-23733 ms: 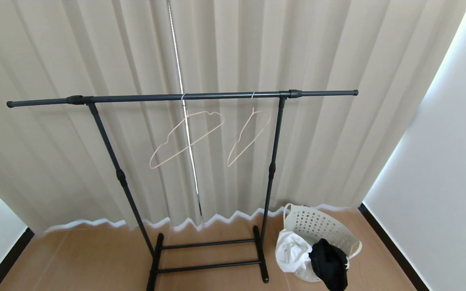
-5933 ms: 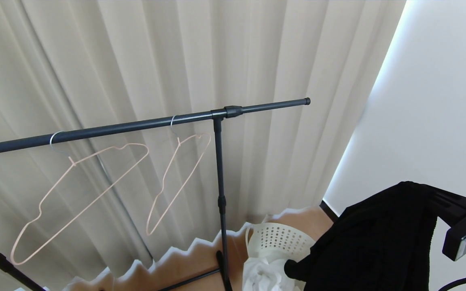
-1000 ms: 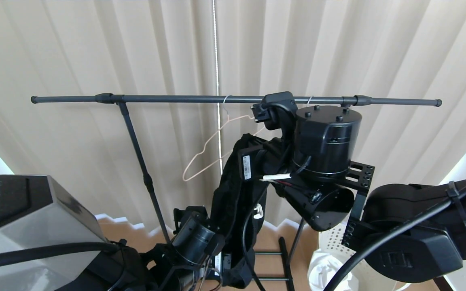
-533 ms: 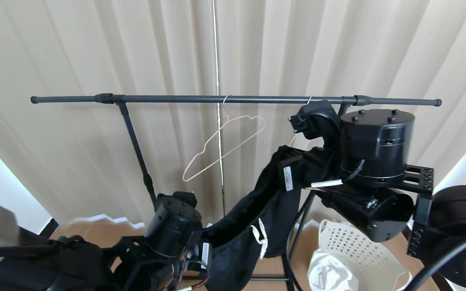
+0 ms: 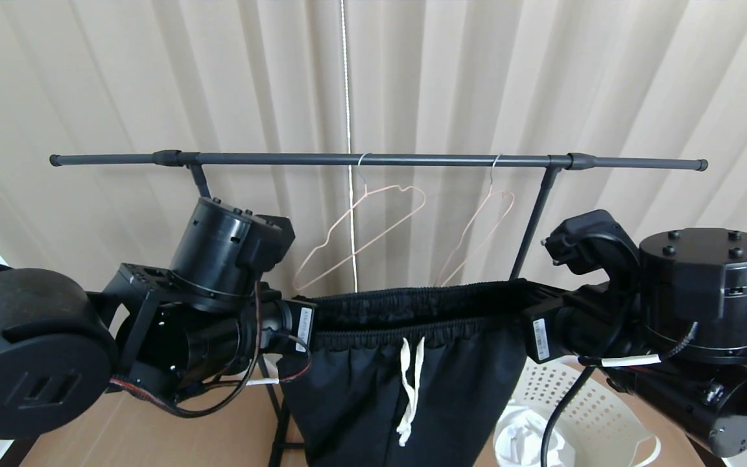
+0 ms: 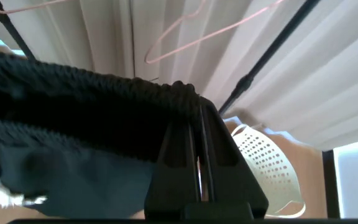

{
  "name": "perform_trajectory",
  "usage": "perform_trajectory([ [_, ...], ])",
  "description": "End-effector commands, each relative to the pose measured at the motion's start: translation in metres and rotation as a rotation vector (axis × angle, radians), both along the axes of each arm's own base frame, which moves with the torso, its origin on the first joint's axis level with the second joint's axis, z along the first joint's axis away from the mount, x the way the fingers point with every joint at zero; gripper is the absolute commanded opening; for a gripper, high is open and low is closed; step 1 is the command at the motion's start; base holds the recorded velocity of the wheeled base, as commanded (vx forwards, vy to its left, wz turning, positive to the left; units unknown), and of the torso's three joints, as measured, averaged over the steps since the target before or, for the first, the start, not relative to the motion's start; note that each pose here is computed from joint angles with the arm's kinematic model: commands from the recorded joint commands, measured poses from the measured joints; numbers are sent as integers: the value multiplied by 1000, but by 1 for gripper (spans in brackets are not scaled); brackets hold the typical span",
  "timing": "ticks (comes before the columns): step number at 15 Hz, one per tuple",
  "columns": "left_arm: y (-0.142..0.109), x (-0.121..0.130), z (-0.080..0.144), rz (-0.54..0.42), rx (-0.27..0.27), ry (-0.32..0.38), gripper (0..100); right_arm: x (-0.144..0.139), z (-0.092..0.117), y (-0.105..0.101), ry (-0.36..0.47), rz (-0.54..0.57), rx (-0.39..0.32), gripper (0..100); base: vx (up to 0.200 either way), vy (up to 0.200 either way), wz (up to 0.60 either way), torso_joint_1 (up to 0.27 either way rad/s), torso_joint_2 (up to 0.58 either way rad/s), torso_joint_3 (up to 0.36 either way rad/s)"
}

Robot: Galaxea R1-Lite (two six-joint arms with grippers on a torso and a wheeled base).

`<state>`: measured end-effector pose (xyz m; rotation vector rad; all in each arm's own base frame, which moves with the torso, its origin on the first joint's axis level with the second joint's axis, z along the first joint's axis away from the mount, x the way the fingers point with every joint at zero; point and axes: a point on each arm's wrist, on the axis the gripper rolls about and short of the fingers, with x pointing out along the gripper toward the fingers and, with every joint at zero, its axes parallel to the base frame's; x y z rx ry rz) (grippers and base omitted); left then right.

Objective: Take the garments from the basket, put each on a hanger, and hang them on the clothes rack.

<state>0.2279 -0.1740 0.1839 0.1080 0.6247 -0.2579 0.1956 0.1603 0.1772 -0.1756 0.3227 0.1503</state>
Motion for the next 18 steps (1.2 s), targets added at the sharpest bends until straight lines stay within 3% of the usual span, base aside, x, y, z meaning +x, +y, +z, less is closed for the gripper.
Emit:
perform_trajectory([
  [1,5,6,11,17,-7,-34,0,-5,0,-10,-1,-17,8,0,0,0,0,0,0,0],
  [4,1,14,13,17,-6,-43,0,-8,7,-13,-9,-42,114,0,0,0,0,0,0,0],
  [7,25,26,8,57,53,-36,0,19,20,-13,-37,-82,138,0,0,0,0,0,0,0],
  [8,31,29,9,72,50,-38,0,29,23,-13,-41,-105,128,0,0,0,0,0,0,0],
  [10,36,32,8,61,26,-22,0,35,20,-19,-11,-130,96,0,0,0,0,0,0,0],
  [14,40,24,8,43,26,-16,0,42,13,-25,6,-184,121,0,0,0,0,0,0,0],
  [18,18,42,19,-86,-57,-51,0,23,12,-41,13,-196,107,0,0,0,0,0,0,0],
])
